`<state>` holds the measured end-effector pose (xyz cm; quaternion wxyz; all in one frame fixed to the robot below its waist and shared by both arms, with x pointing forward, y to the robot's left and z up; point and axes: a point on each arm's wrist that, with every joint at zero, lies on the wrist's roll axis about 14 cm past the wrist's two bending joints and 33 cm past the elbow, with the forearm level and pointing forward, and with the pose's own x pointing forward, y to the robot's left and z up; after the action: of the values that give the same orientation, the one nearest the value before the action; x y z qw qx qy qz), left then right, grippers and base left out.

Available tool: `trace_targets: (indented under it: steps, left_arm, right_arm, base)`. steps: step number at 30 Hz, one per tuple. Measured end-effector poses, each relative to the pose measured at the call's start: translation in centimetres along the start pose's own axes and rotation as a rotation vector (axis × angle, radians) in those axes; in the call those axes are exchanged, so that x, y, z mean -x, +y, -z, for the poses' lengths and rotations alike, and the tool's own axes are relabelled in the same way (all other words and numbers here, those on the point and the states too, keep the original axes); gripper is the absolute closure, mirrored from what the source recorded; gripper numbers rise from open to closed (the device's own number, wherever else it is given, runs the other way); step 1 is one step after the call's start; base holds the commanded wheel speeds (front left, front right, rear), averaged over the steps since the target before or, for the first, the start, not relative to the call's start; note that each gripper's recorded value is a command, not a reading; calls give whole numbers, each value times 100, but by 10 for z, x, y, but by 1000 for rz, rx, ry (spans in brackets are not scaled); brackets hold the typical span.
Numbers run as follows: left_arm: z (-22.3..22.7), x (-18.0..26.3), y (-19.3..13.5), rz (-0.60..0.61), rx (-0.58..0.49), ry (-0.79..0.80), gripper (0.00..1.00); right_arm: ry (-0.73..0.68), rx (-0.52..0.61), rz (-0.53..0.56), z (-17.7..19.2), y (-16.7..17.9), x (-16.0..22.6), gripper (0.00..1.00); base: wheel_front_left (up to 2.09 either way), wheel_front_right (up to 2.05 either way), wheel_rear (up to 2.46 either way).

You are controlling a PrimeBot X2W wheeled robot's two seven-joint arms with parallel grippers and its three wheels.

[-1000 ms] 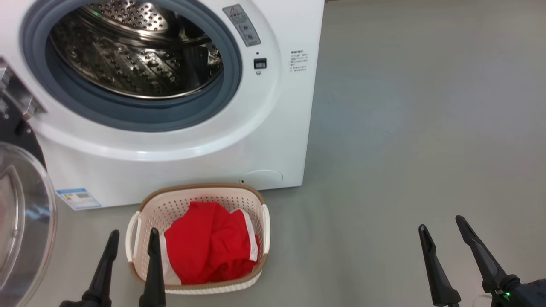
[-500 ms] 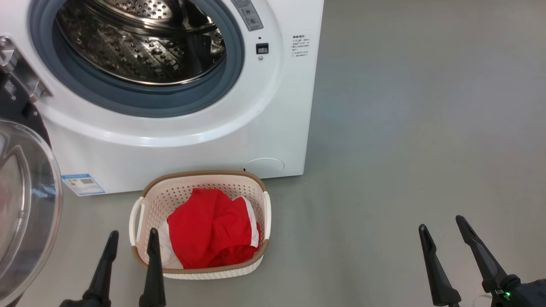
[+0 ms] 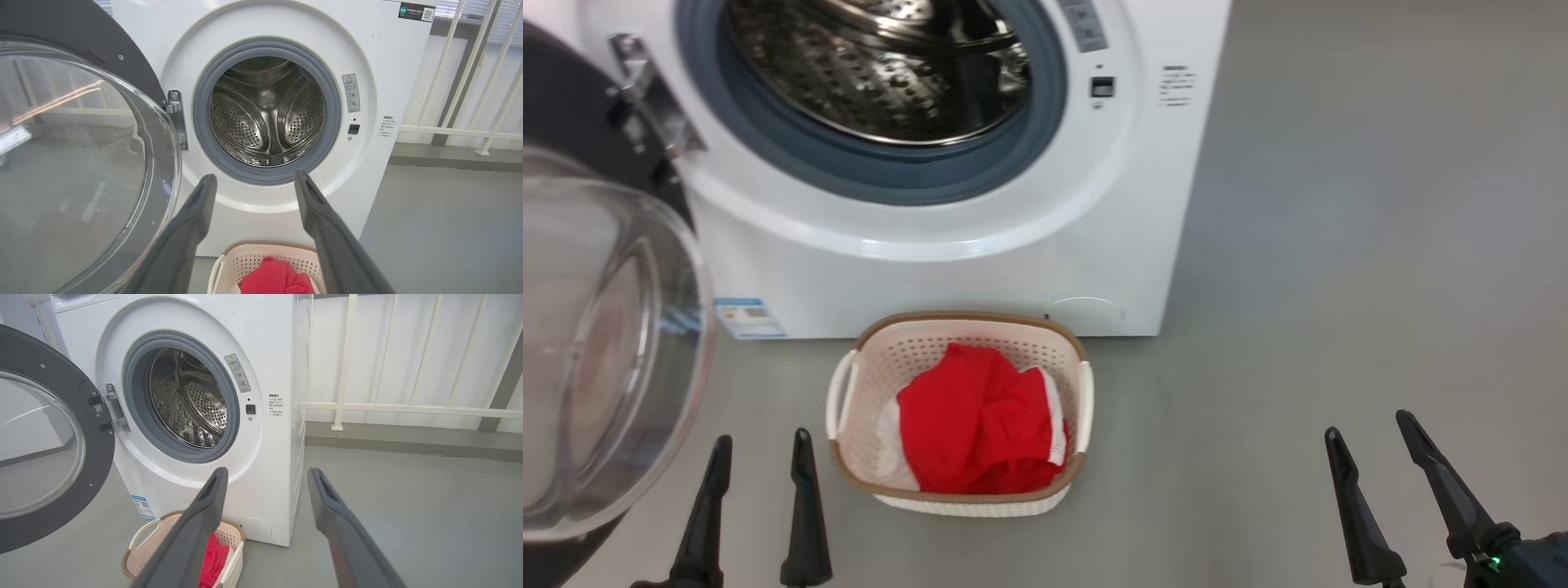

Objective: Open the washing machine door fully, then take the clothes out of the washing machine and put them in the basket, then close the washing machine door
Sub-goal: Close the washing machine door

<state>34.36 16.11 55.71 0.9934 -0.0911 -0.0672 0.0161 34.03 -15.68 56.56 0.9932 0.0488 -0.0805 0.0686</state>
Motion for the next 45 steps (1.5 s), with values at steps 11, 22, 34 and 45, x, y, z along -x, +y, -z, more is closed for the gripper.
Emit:
trace_targets:
  steps: [11, 22, 34, 45]
  left_arm:
    - [-22, 25, 44, -164, -37, -63, 0]
    - [-37, 58, 78, -306, -76, -98, 0]
    - [-53, 74, 87, -340, -93, -148, 100]
    - [-109, 66, 80, -295, -152, -366, 100]
  right_arm:
    - [15, -32, -150, 8, 43, -25, 0]
    - [9, -55, -273, 7, 80, -38, 0]
    - [-2, -61, -321, 2, 96, -36, 0]
    - [17, -60, -312, 7, 93, -34, 0]
  base:
    - [0, 0, 0]
    - [0, 0, 0]
    - [0, 0, 0]
    - [0, 0, 0]
